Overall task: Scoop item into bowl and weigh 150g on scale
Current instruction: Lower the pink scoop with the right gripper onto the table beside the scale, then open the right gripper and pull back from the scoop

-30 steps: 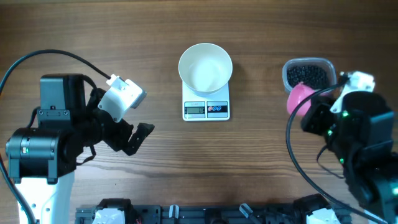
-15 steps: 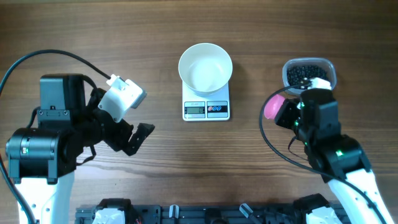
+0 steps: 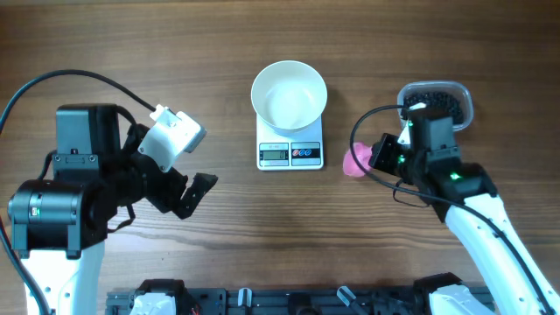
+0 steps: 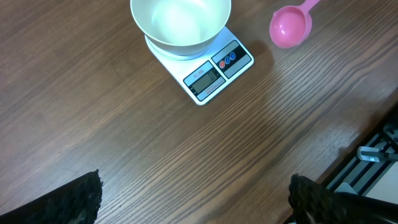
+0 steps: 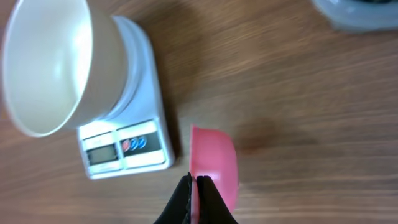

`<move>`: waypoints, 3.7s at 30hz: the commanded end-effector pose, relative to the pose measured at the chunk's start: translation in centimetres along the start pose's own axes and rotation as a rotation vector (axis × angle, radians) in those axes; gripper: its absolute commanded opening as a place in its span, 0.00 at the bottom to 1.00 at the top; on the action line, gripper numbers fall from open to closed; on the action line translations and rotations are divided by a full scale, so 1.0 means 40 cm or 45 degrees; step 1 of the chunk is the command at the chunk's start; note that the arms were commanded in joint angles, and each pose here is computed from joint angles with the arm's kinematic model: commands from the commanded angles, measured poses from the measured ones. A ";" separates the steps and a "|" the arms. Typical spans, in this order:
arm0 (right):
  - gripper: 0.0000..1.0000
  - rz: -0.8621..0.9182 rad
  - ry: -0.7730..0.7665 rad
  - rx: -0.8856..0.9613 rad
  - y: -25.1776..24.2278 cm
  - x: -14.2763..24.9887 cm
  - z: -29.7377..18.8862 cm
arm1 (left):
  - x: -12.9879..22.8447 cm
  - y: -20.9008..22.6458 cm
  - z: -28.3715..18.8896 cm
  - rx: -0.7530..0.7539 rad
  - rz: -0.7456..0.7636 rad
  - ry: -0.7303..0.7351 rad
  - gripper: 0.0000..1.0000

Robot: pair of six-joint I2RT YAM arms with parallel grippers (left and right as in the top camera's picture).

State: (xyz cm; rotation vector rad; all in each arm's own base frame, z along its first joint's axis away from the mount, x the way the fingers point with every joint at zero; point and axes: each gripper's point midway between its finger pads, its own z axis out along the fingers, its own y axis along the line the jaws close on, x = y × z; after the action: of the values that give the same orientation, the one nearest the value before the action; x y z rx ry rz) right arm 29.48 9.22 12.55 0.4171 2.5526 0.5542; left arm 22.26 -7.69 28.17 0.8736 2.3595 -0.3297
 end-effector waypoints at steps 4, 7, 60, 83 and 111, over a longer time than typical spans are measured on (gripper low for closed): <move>0.05 -0.095 0.112 -0.303 0.047 0.044 -0.089 | -0.012 -0.002 -0.012 0.000 0.027 -0.028 1.00; 0.04 -0.184 0.181 -0.512 0.090 0.073 -0.125 | -0.012 -0.002 -0.012 0.000 0.027 -0.028 1.00; 0.04 0.113 -0.294 -0.462 -0.069 -0.117 -0.221 | -0.012 -0.002 -0.012 0.000 0.027 -0.028 1.00; 0.04 0.621 -0.451 -0.508 -0.201 0.041 -0.098 | -0.012 -0.002 -0.012 0.000 0.027 -0.028 1.00; 0.09 0.846 -0.325 -0.464 -0.216 0.043 0.074 | -0.012 -0.002 -0.012 0.000 0.027 -0.028 1.00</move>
State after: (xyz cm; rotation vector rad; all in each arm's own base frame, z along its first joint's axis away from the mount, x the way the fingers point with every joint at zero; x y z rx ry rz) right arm 27.86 2.52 7.04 1.0407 1.9447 1.0621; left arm 22.26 -7.69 28.17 0.8736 2.3599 -0.3298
